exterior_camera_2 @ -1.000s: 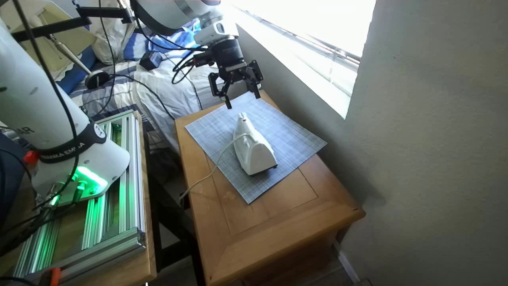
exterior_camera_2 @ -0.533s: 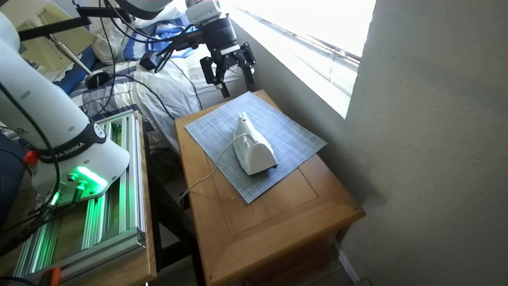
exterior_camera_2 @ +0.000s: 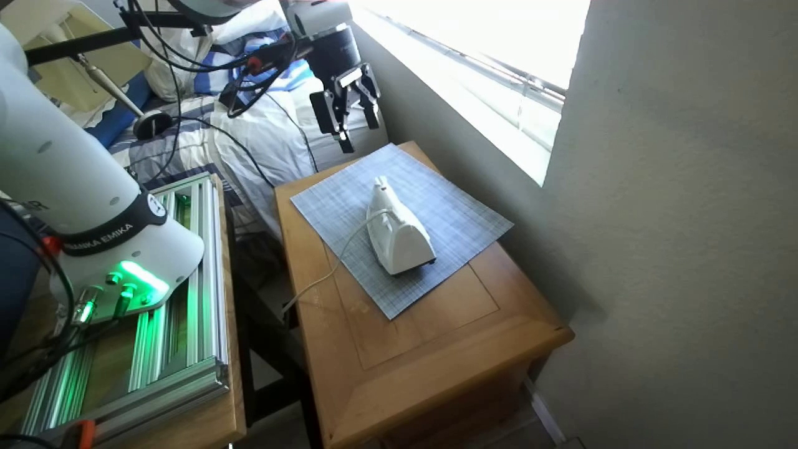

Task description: Lay the pressing iron down

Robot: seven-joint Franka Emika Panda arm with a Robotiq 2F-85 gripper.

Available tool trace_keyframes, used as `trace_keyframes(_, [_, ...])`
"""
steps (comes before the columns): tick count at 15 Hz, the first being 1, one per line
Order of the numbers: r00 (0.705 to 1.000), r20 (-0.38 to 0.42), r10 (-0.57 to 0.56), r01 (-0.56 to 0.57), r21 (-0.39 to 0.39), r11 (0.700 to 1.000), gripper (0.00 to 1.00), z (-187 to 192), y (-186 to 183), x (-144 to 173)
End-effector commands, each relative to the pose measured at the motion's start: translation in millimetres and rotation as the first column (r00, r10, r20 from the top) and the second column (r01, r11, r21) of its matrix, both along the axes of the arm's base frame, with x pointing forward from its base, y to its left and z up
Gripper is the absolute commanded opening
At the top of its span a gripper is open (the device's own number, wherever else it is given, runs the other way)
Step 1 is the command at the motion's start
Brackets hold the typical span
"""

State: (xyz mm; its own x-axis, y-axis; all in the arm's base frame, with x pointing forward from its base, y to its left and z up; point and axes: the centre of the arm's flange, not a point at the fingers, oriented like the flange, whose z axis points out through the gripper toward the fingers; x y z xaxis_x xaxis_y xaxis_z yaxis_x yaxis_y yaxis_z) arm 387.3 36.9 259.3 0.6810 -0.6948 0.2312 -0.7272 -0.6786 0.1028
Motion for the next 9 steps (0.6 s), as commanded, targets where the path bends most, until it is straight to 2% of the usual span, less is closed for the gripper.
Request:
trace_keyframes(1, [0.993,-0.061,0.104,-0.099,0.08,0.992,1.0,31.9,-9.0,-6.7])
trace_keyframes(2, [0.991,-0.069,0.118,-0.111,0.092,0.99,1.0,33.5,-9.5,-5.9])
trace_keyframes(3, [0.995,-0.048,0.084,-0.081,0.059,0.995,1.0,8.0,1.6,2.8])
trace_keyframes(9, [0.994,-0.054,0.095,-0.093,0.046,0.995,1.0,8.7,2.1,1.8])
